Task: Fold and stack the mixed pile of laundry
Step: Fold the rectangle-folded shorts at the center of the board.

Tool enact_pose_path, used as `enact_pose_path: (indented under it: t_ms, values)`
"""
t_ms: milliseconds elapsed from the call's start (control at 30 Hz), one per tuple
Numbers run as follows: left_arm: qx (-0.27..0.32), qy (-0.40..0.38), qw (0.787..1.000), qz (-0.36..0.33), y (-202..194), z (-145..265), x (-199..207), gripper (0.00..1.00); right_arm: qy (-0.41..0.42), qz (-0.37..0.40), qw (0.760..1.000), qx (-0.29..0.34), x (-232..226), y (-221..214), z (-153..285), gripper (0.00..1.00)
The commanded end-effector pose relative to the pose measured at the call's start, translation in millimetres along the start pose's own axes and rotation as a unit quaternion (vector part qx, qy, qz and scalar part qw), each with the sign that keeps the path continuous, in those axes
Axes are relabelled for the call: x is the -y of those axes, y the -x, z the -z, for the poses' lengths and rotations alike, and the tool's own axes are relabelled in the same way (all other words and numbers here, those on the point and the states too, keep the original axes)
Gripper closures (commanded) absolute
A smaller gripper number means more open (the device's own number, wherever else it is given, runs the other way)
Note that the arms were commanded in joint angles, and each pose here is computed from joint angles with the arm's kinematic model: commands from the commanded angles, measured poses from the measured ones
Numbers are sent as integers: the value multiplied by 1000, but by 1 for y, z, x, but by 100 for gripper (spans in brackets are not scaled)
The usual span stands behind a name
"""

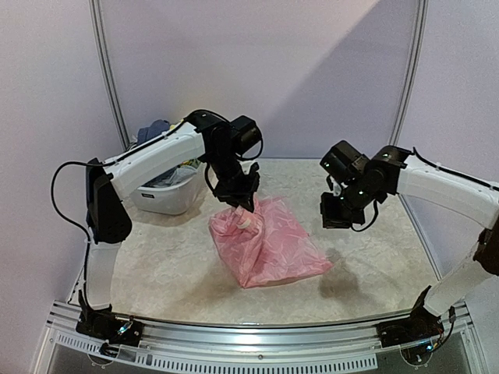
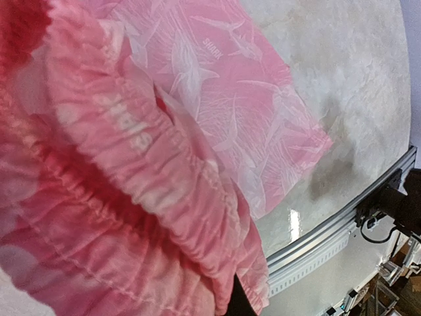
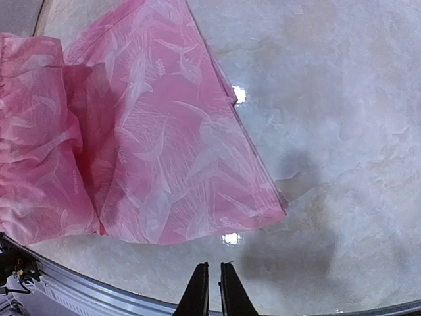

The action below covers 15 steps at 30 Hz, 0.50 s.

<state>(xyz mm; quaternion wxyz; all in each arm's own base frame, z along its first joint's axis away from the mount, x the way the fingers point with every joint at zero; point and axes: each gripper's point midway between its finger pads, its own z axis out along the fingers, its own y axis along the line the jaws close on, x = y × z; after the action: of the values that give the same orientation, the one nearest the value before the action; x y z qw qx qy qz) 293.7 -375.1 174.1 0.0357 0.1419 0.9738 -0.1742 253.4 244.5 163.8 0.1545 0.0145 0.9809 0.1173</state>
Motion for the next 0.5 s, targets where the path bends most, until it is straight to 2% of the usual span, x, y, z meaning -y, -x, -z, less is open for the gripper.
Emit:
enact_pose_path:
  t_ms: [0, 267, 467]
  values:
    - [-28, -4, 1000, -6, -6, -21, 15, 100, -41, -25, 999, 13, 39, -17, 18, 92]
    - [-44, -30, 998, -15, 0, -50, 39, 98, -27, -71, 997, 23, 66, -43, 32, 92]
    - [-50, -54, 997, 1, 5, -70, 52, 98, -29, -74, 997, 24, 72, -47, 36, 92]
